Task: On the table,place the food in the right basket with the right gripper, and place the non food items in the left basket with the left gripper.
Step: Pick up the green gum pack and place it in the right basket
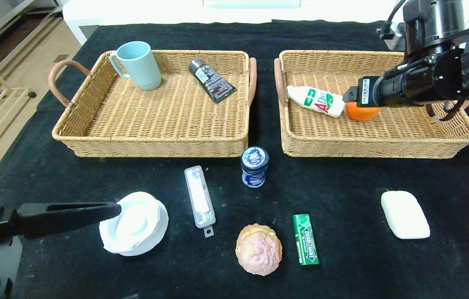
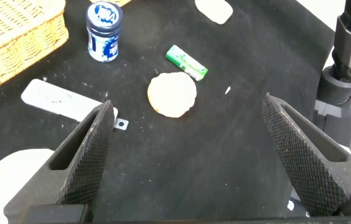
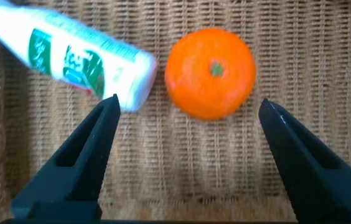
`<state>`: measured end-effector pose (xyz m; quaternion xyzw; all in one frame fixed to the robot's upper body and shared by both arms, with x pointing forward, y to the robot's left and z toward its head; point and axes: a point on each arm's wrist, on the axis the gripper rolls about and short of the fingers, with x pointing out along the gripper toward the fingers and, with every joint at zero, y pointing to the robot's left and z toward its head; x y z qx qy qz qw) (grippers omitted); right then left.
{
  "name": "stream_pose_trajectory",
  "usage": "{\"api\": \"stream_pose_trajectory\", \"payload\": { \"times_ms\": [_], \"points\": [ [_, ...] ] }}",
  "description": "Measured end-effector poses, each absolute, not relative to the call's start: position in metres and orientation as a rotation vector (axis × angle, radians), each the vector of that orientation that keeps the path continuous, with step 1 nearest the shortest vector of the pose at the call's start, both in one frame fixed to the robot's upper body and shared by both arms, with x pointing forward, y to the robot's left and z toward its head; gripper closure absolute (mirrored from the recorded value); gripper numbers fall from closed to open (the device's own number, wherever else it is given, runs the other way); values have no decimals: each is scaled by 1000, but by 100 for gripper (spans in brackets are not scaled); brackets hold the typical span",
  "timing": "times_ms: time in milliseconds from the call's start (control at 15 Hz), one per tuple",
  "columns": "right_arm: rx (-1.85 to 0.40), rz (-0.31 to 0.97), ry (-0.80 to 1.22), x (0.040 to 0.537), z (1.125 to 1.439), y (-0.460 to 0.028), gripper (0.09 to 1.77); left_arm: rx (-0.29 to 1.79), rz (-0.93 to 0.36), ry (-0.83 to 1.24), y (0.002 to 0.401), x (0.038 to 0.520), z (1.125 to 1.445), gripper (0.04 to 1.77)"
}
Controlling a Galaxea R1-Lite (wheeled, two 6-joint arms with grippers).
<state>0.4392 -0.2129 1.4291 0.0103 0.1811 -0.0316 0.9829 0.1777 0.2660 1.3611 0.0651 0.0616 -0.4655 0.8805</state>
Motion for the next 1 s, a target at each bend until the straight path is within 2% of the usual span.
{"api": "stream_pose_trajectory", "payload": {
  "times_ms": [333, 667, 1000],
  "points": [
    [-17, 33, 453, 392, 1422, -190, 19, 136, -970, 126, 266, 178, 1362, 9],
    [-27, 147, 548, 345, 1401, -164, 17, 138, -971, 136, 266, 178, 1361, 9],
    [-39, 199, 629, 318, 1378, -148, 16, 139, -971, 137, 265, 179, 1360, 9]
  ]
}}
